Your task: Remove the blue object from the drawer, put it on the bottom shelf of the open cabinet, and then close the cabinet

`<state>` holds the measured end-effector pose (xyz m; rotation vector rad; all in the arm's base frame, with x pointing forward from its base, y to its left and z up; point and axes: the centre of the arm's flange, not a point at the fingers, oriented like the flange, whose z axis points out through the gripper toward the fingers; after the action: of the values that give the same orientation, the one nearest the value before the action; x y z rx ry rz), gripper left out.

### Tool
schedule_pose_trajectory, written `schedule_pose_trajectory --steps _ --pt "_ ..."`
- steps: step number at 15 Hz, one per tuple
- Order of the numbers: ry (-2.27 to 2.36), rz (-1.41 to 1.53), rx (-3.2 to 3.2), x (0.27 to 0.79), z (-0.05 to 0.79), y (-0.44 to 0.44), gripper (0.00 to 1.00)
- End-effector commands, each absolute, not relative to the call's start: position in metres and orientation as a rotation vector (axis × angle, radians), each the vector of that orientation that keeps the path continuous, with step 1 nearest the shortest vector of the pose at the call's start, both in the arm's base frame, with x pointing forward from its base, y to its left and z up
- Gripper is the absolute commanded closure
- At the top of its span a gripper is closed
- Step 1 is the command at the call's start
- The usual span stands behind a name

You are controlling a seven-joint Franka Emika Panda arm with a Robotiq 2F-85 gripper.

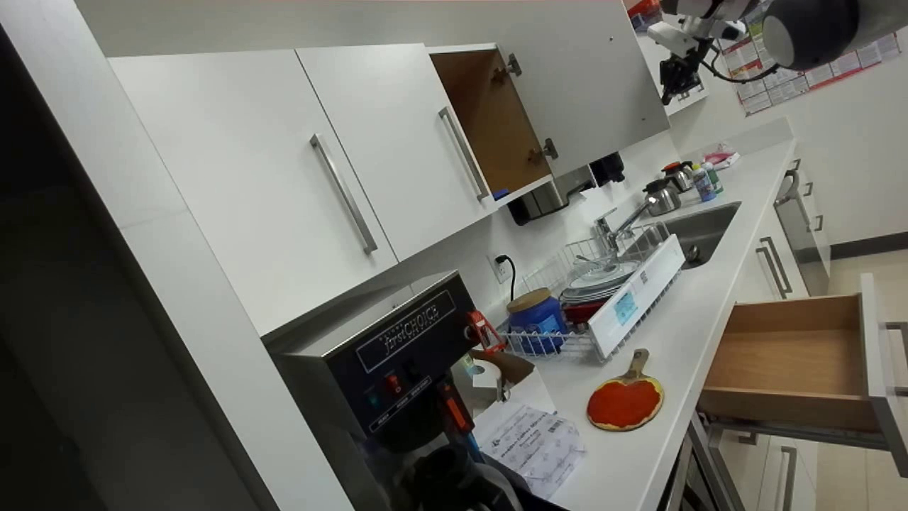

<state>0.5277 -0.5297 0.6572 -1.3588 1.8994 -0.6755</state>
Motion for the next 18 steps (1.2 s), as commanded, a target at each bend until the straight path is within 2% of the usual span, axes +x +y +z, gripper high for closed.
schedule_pose_trajectory --steps 1,11,18 --pt "1.782 -0.637 -1.352 0.539 0.659 -0.529 1.0" --pt "1.7 -0.35 -1.508 0.526 0.674 -0.491 1.0" --pt "1.459 -0.089 -1.708 0.528 0.679 -0.426 1.0"
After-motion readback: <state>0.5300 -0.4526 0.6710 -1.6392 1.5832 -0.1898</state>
